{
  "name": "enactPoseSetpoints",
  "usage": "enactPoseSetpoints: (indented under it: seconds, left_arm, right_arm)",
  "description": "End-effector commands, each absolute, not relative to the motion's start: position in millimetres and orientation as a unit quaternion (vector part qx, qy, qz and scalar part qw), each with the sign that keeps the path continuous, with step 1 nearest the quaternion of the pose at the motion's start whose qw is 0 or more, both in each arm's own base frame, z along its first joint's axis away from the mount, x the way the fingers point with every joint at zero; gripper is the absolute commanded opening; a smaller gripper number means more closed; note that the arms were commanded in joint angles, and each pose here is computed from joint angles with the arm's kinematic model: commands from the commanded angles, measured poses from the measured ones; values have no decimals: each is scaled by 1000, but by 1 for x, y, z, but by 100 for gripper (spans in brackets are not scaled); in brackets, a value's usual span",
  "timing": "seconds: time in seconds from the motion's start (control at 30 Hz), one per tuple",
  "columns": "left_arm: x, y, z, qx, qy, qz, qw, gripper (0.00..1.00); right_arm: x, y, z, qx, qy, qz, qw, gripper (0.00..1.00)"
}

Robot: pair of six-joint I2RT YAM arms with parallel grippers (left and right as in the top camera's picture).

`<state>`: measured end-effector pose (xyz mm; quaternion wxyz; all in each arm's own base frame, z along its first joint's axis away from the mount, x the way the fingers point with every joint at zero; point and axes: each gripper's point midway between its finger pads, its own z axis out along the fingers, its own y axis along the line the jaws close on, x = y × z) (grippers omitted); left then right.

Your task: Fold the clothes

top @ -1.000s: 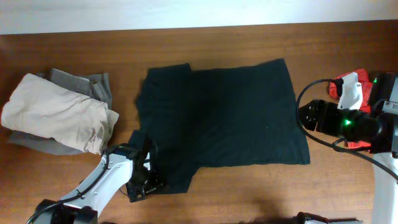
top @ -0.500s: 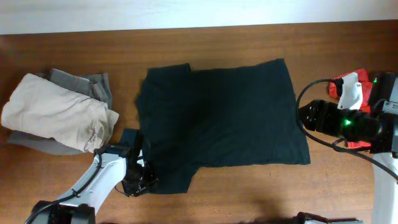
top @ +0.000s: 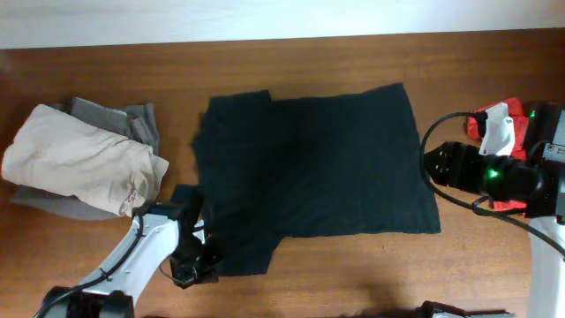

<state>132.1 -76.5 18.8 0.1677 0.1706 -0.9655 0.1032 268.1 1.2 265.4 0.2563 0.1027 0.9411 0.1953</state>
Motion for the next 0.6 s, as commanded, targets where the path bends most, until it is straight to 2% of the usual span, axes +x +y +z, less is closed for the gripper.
enactPoseSetpoints:
  seconds: [0.0, 0.2, 0.33, 0.37, 0.43, 0.47, 0.5, 0.57]
  left_arm:
    - [154, -83, 49, 134, -975, 132, 121, 1]
    - [188, -86, 87, 120, -981, 153, 30, 1]
    - [182, -81, 83, 116, -983, 136, 42, 2]
    - [180, -81, 81, 116, -983, 134, 47, 6]
    - [174, -81, 75, 123, -982, 128, 60, 23]
    - [170, -79, 70, 131, -982, 122, 65, 32]
    - [167, -76, 65, 139, -981, 116, 69, 46]
    - [162, -74, 52, 154, -979, 113, 76, 57]
  right_arm:
    - [268, -2, 263, 101, 943, 188, 255, 70]
    - [271, -3, 264, 100, 942, 187, 262, 70]
    - [271, -3, 264, 100, 942, 187, 262, 71]
    - [271, -3, 264, 100, 942, 187, 262, 72]
    - [271, -3, 264, 100, 942, 187, 261, 74]
    - [271, -3, 264, 100, 942, 187, 261, 74]
    - [270, -3, 264, 100, 942, 187, 261, 75]
    - [270, -3, 264, 100, 942, 187, 261, 75]
